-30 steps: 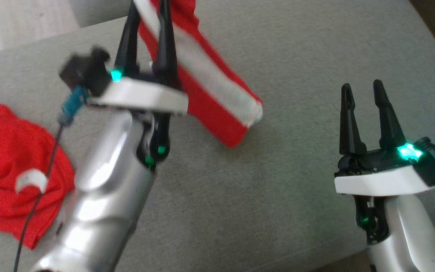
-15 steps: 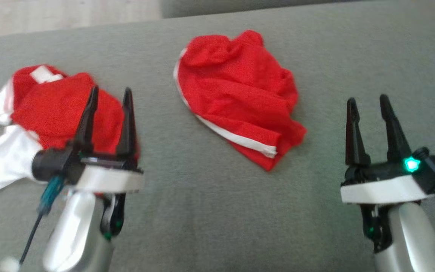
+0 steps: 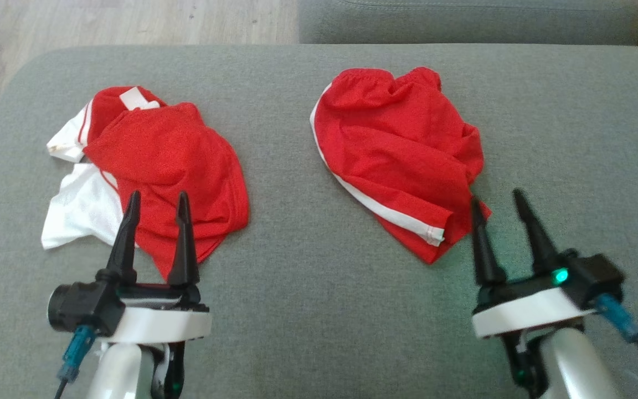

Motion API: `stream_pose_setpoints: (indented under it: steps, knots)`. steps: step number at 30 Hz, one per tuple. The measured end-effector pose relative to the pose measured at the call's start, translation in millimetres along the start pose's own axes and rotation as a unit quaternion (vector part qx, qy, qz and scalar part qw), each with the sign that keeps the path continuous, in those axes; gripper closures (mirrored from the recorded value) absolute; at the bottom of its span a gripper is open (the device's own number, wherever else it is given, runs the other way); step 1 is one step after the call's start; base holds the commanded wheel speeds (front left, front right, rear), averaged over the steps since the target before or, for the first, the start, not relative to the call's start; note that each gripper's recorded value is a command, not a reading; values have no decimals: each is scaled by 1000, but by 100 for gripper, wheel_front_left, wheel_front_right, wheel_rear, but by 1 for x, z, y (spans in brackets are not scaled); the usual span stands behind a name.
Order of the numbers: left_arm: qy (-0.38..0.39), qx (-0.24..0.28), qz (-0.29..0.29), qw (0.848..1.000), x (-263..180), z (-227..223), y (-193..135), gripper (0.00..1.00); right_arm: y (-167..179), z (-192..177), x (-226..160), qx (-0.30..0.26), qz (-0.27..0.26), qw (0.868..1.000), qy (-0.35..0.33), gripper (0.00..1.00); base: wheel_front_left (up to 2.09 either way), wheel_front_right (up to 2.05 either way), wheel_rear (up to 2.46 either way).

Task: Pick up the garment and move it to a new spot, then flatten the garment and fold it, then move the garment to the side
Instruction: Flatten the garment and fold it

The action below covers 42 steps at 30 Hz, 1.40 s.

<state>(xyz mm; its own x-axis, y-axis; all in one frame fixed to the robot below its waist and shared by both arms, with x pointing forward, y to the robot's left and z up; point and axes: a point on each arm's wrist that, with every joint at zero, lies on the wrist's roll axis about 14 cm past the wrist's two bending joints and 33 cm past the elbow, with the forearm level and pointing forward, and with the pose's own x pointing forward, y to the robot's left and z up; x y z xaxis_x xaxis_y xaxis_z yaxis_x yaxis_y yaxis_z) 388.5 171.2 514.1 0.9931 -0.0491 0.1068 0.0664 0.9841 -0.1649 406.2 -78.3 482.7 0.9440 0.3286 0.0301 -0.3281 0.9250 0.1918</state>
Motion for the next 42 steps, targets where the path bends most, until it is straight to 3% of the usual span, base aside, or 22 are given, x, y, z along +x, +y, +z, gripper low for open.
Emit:
stream_pose_setpoints:
  steps: [9, 20, 22, 30, 36, 42]
  knots:
    - [6, -2, 10, 1000, -4, -3, 8, 0, 29, -85, -18, 23, 40, 989, 139, 0, 0, 0, 0]
    - [17, -8, 20, 1000, -6, -11, 13, 0, 43, -97, 7, 26, 71, 984, 162, 0, 0, 0, 0]
    - [19, -8, 22, 1000, -6, -12, 14, 0, 44, -103, 6, 28, 73, 982, 171, 100, 0, 0, 0]
    - [20, -11, 10, 1000, 0, -14, 6, 0, 23, -91, 9, 26, 41, 987, 155, 100, 0, 0, 0]
    - [12, -16, -8, 1000, 9, -10, -6, 0, -33, -75, -12, -3, -41, 990, 134, 100, 0, 0, 0]
    - [2, -27, -40, 999, 17, -5, -29, 0, -119, -66, -68, -40, -150, 974, 163, 100, 0, 0, 0]
